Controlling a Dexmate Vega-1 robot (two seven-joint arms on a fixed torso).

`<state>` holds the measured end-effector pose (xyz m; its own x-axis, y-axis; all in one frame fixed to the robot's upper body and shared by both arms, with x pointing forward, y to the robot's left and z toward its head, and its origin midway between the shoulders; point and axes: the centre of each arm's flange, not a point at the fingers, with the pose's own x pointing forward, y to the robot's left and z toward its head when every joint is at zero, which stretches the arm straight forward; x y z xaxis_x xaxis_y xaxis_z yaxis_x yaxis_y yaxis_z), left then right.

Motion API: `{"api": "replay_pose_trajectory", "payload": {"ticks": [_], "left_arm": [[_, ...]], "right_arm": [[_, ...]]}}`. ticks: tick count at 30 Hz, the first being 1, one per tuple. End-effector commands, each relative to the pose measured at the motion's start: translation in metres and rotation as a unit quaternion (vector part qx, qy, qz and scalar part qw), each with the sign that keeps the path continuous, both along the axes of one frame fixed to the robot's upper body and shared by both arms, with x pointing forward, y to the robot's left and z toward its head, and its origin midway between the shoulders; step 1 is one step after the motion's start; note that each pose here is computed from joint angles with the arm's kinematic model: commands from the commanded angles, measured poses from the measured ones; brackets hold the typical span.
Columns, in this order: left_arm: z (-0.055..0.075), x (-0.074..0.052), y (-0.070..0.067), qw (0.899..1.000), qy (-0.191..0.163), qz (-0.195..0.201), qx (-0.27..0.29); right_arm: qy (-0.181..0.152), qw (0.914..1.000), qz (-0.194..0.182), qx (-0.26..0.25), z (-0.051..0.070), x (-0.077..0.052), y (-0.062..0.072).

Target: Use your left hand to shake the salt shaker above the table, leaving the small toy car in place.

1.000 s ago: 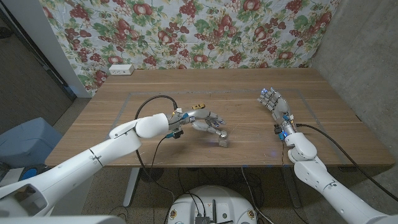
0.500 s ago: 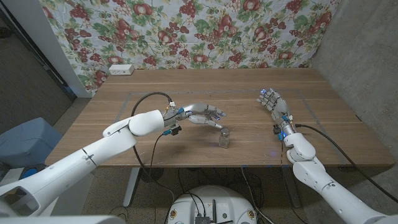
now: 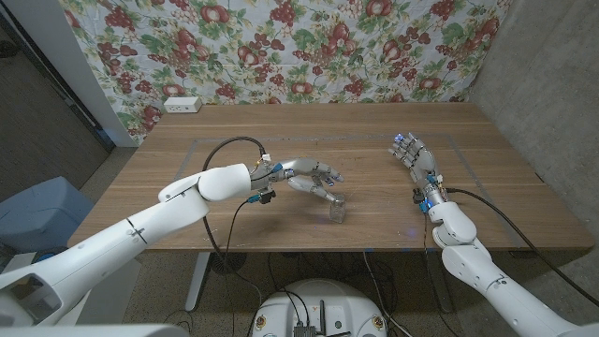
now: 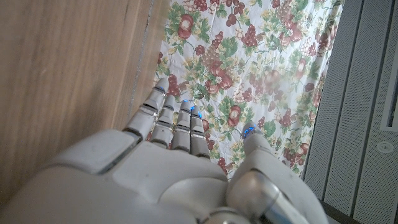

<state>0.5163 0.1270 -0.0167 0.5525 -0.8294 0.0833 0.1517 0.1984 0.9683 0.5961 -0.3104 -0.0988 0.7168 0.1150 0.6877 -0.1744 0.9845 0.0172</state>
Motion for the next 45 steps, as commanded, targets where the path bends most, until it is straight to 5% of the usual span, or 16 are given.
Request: {"api": "replay_pose_trajectory", "payload": {"ticks": [1,10,20,32,45], "left_arm": [[-0.003,0.003,-0.013,0.997,0.001,0.008,0.071],[-0.009,0.005,-0.026,0.994,-0.006,-0.001,0.105],[-0.017,0.004,-0.025,0.998,-0.021,0.007,0.057],[-0.022,-0.004,-0.019,0.989,-0.132,0.058,0.012],[-0.022,-0.006,-0.013,0.986,-0.151,0.055,-0.036]], "right_arm": [[-0.005,0.9998,-0.009,0.014,-0.011,-0.010,-0.004],[-0.006,0.9996,-0.016,0.021,-0.020,-0.017,-0.010],[-0.009,0.9996,-0.016,0.019,-0.024,-0.021,-0.013],[-0.006,0.9997,-0.013,0.019,-0.023,-0.022,-0.013],[-0.003,0.9998,-0.013,0.017,-0.025,-0.021,-0.014]]}}
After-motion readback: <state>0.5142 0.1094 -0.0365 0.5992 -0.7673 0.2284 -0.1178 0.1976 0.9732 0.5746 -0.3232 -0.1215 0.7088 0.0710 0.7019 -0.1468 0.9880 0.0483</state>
